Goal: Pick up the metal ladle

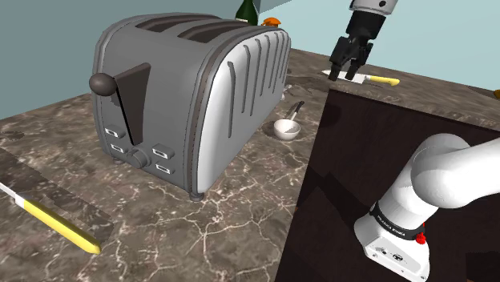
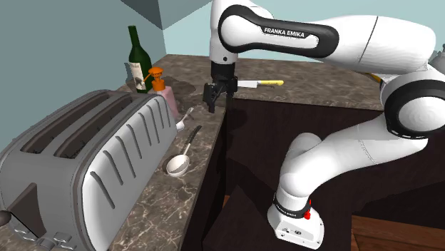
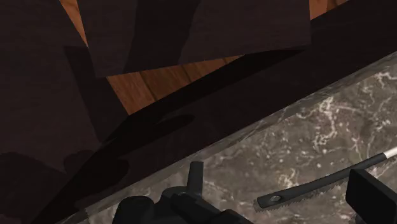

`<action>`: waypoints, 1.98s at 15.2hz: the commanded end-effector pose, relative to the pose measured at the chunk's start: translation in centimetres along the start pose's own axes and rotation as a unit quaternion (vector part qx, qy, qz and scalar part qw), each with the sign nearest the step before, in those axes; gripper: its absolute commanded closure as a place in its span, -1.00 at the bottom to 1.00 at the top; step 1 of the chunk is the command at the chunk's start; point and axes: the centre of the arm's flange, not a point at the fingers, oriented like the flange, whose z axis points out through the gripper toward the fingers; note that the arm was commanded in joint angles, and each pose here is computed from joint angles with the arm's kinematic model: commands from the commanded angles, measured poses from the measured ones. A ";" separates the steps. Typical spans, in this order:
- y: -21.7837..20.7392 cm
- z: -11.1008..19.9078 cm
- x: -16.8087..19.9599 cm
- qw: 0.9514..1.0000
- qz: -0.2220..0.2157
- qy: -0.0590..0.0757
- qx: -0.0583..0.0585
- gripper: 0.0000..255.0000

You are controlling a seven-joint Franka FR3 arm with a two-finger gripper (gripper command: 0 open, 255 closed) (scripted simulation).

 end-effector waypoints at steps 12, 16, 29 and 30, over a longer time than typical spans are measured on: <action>-13.2 5.3 -0.9 0.894 0.446 0.032 0.010 -1.00; -14.9 7.1 0.0 0.863 0.504 0.036 0.011 -1.00; -14.6 10.0 0.1 0.863 0.504 0.036 0.011 1.00; -14.6 10.0 0.1 0.863 0.504 0.036 0.011 1.00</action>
